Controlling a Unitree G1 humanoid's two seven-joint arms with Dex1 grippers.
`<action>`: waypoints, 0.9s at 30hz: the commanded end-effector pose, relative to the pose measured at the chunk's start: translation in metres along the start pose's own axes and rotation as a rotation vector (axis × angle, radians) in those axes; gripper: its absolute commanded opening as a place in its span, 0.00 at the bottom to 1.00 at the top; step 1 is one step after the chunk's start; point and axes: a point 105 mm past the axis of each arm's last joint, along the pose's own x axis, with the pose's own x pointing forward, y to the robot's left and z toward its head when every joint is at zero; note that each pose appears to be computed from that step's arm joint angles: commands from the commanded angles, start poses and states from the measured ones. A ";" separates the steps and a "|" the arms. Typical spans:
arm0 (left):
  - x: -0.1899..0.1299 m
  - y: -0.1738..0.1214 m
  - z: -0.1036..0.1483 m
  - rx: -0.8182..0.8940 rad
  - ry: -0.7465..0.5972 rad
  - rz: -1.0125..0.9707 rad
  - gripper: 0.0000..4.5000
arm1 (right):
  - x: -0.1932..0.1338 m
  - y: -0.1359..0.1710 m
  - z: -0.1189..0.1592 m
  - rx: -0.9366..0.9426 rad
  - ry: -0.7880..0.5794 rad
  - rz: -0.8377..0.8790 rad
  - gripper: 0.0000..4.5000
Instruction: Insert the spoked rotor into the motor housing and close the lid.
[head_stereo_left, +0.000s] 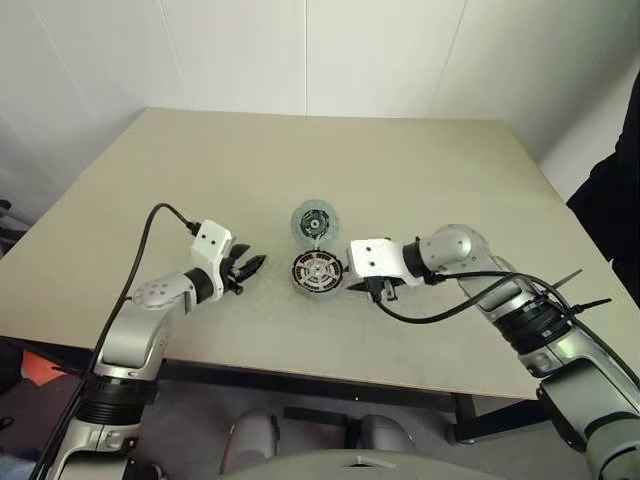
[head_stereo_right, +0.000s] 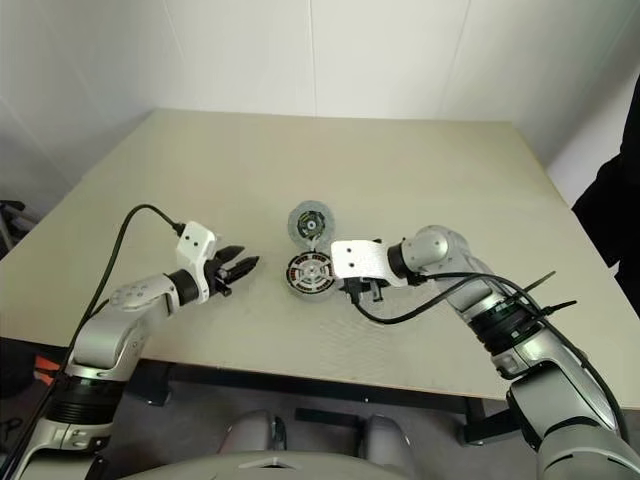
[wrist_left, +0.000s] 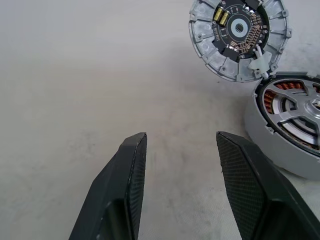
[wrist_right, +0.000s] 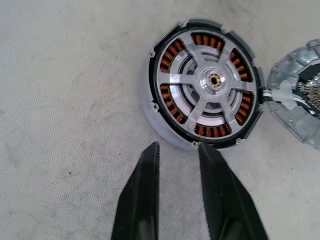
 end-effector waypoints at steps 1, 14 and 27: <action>-0.002 -0.001 0.014 0.029 -0.041 -0.011 0.52 | 0.000 -0.004 0.011 -0.081 -0.022 -0.002 0.44; -0.003 0.002 0.015 0.037 -0.037 -0.008 0.52 | 0.014 0.007 0.010 -0.164 -0.011 0.065 0.44; -0.003 0.000 0.013 0.029 -0.037 -0.007 0.52 | 0.021 0.006 0.014 -0.350 0.045 0.140 0.44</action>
